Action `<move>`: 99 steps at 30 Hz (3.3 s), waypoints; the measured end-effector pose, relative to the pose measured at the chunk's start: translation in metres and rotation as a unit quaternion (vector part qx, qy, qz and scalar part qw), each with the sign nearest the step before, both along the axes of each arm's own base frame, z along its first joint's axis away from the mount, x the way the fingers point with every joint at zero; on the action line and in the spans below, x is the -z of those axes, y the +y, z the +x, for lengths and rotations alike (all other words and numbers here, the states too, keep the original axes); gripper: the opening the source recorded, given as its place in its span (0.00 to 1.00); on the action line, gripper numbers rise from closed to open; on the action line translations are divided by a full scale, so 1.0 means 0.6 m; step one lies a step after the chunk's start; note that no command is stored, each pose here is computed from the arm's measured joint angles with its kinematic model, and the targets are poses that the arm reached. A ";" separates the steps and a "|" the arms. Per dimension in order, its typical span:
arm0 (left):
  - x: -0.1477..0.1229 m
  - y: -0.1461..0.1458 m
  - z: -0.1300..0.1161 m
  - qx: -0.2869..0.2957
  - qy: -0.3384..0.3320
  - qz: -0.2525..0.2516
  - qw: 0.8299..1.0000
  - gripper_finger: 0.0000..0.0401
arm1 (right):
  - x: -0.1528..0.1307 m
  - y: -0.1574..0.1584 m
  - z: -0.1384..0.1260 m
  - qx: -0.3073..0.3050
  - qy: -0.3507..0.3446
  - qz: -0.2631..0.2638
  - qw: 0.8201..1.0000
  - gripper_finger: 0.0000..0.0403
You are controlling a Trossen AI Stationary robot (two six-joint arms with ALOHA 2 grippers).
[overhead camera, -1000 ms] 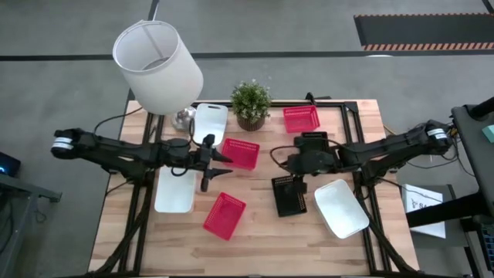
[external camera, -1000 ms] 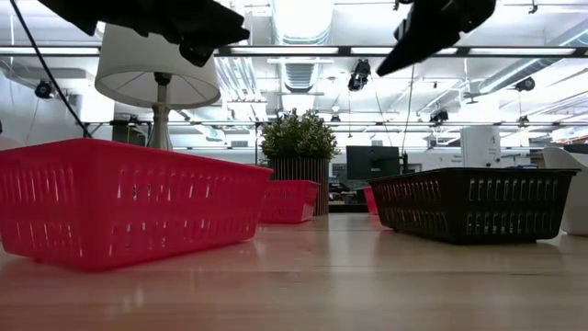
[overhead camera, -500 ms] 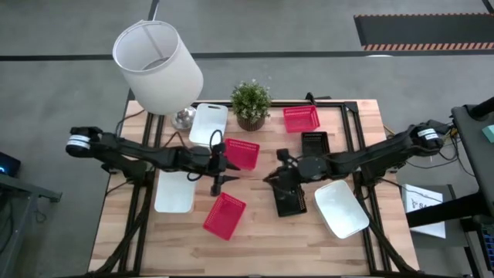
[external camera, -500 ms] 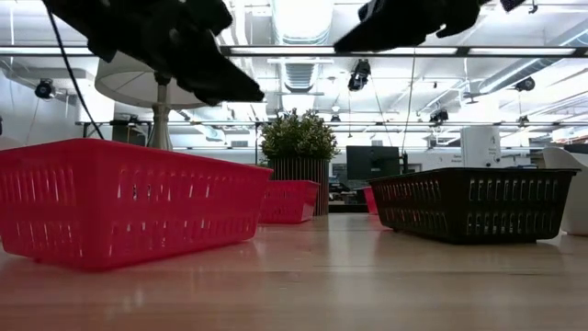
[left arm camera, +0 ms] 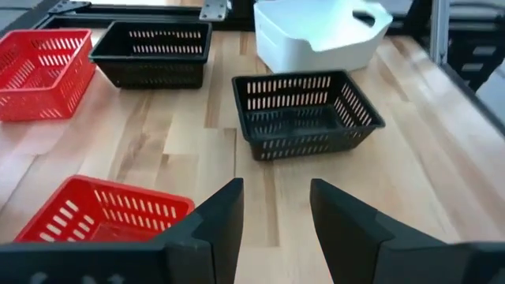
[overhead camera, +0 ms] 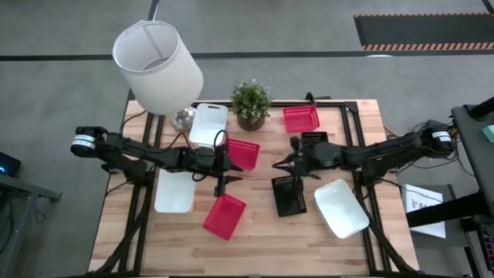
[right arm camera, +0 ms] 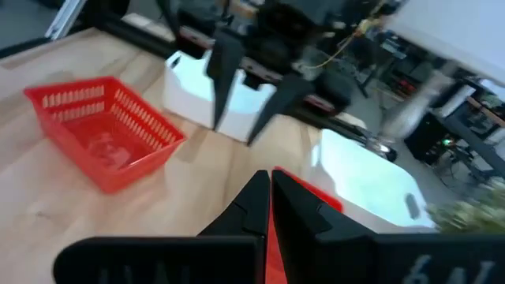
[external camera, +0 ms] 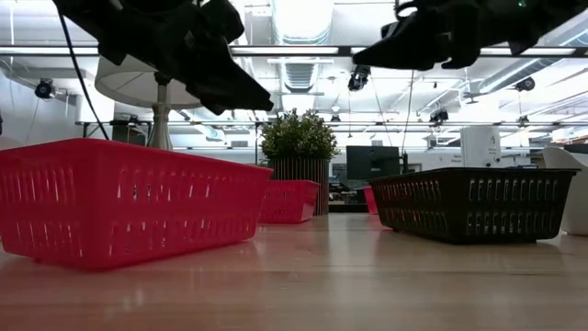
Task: Stack baskets by color
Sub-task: Stack the middle red bin on the bottom red bin
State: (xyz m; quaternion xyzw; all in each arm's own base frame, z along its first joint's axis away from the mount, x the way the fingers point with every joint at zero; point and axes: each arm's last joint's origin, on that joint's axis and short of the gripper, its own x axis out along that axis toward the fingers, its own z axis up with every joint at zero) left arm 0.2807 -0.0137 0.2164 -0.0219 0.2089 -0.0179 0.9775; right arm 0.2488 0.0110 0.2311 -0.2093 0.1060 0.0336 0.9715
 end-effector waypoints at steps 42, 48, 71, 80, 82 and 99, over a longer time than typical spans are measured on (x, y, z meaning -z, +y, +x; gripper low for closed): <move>-0.007 0.067 0.068 -0.032 0.380 0.057 0.923 0.33 | -0.013 -0.012 -0.101 0.005 -0.079 -0.040 0.996 0.02; -0.004 0.068 0.072 -0.014 0.363 0.078 0.928 0.33 | -0.014 -0.012 -0.102 0.003 -0.081 -0.051 0.995 0.02; -0.003 0.069 0.086 0.000 0.315 0.107 0.943 0.54 | -0.015 -0.012 -0.102 0.002 -0.081 -0.073 0.994 0.02; 0.010 0.071 0.098 0.004 0.306 0.114 0.945 0.54 | -0.015 -0.012 -0.102 0.002 -0.082 -0.073 0.994 0.02; 0.018 0.071 0.101 0.007 0.313 0.115 0.943 0.54 | -0.015 -0.012 -0.102 0.002 -0.082 -0.073 0.994 0.02; 0.053 0.074 0.119 0.003 0.327 0.144 0.934 0.27 | -0.016 -0.012 -0.102 0.001 -0.083 -0.074 0.994 0.02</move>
